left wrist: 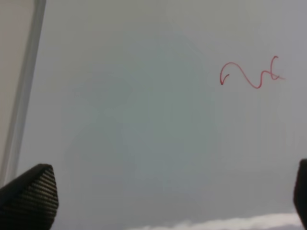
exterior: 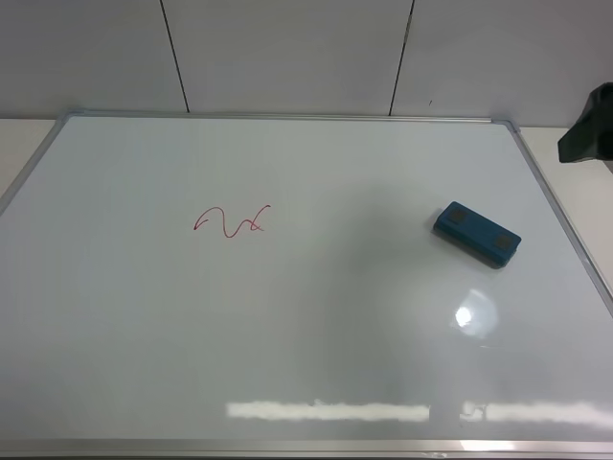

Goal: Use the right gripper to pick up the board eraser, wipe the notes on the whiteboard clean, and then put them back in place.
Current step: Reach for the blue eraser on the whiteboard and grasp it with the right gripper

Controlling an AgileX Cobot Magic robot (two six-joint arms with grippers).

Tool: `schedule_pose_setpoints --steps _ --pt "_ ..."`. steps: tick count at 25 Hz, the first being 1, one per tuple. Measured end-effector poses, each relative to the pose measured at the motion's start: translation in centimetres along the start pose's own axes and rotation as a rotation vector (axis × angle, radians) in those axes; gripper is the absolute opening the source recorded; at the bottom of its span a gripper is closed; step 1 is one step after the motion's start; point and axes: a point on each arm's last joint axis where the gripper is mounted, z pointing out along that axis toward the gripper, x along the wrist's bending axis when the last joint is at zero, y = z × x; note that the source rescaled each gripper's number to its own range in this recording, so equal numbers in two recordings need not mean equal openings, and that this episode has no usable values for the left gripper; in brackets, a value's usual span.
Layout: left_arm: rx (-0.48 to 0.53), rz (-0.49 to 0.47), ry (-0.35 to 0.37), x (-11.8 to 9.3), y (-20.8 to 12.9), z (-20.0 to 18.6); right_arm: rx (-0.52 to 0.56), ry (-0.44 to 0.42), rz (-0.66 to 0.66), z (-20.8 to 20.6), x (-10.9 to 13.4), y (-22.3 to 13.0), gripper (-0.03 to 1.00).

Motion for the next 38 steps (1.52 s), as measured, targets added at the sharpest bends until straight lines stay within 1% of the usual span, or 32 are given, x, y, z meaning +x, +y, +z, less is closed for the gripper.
schedule_pose_setpoints --steps 7,10,13,19,26,28,30,33,36,38 --pt "0.000 0.000 0.000 0.0 0.0 0.0 0.107 0.008 -0.052 2.8 0.9 0.6 1.00" --pt "0.000 0.000 0.000 0.0 0.0 0.0 0.152 0.009 -0.101 3.6 1.0 0.5 1.00" --pt "0.000 0.000 0.000 0.0 0.0 0.0 0.183 0.027 -0.149 4.3 1.2 0.6 1.00" --pt "0.000 0.000 0.000 0.0 0.0 0.0 0.228 0.025 -0.261 5.6 1.3 0.7 1.00" --pt "0.000 0.000 0.000 0.0 0.0 0.0 0.215 0.049 -0.420 6.4 1.4 1.0 1.00" --pt "0.000 0.000 0.000 0.0 0.0 0.0 0.228 0.074 -0.420 6.9 1.5 1.0 1.00" --pt "0.000 0.000 0.000 0.0 0.0 0.0 0.248 0.098 -0.391 7.5 1.4 1.0 1.00" --pt "0.000 0.000 0.000 0.0 0.0 0.0 0.280 0.113 -0.354 8.4 1.1 1.3 1.00" --pt "0.000 0.000 0.000 0.0 0.0 0.0 0.318 0.128 -0.373 9.2 1.2 1.7 1.00" --pt "0.000 0.000 0.000 0.0 0.0 0.0 0.331 0.137 -0.415 9.8 1.2 1.9 1.00"
